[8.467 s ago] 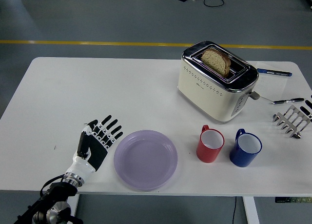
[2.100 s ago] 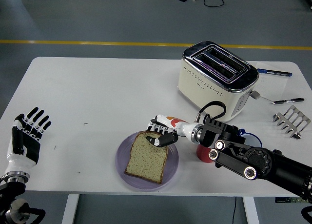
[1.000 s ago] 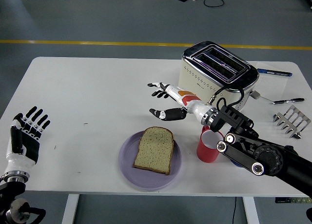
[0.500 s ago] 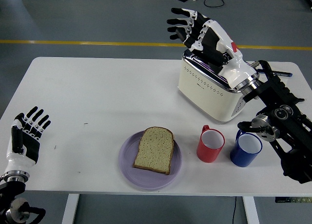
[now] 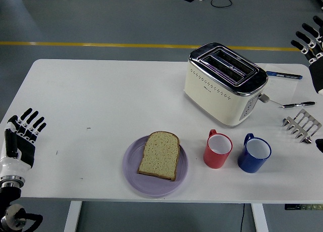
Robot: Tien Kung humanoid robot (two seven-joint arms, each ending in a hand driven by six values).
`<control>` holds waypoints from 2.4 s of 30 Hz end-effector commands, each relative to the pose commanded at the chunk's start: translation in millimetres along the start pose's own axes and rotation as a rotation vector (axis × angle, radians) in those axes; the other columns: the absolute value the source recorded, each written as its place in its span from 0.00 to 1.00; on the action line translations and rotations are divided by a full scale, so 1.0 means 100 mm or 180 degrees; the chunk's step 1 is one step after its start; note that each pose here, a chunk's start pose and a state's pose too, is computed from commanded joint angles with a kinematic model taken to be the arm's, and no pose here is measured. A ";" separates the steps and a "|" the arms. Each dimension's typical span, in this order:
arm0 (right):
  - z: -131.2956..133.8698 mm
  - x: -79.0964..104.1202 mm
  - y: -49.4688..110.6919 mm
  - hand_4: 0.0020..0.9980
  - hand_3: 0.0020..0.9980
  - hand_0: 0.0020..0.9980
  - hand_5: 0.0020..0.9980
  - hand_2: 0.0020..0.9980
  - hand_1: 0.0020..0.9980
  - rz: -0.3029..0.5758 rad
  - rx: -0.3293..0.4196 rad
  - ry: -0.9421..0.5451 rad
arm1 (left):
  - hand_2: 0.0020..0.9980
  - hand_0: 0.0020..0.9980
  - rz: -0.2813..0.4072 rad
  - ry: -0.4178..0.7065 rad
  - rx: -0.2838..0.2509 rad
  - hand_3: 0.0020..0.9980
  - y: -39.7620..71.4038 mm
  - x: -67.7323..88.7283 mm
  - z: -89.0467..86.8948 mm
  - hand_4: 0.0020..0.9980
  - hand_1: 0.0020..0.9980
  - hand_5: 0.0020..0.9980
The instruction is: Push plate across desktop,pick up the break from the machine,place the break in the plate
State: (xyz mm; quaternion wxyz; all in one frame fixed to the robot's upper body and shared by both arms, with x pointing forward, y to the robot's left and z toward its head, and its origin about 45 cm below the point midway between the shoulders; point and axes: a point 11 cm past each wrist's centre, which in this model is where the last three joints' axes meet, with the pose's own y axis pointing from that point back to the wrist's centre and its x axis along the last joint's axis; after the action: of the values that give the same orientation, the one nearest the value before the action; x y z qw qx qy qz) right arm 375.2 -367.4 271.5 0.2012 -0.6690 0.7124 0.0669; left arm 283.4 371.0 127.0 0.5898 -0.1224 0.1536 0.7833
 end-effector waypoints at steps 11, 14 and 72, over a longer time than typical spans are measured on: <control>0.58 0.63 0.64 0.55 0.76 0.73 0.43 0.75 0.72 0.0545 -0.0554 -0.0014 | 0.82 0.78 0.0003 0.0004 -0.0038 0.76 -0.01 0.00 0.04 0.46 0.77 1.00; 0.62 0.70 0.72 0.55 0.76 0.73 0.43 0.75 0.72 0.0605 -0.0610 -0.0023 | 0.82 0.78 0.0004 0.0008 -0.0055 0.76 -0.02 0.00 0.05 0.46 0.77 1.00; 0.49 0.79 0.66 0.51 0.72 0.72 0.52 0.71 0.70 0.0696 -0.0431 -0.0199 | 0.83 0.81 -0.0376 0.0023 -0.0072 0.78 -0.12 -0.11 0.35 0.50 0.80 1.00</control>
State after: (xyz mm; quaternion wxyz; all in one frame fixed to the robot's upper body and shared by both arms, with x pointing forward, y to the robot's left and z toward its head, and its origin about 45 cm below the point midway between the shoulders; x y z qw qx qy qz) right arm 317.9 -416.8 185.5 0.1691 -0.5970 0.7683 0.1572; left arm 297.3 378.2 162.4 0.6330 -0.1408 0.1393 0.7483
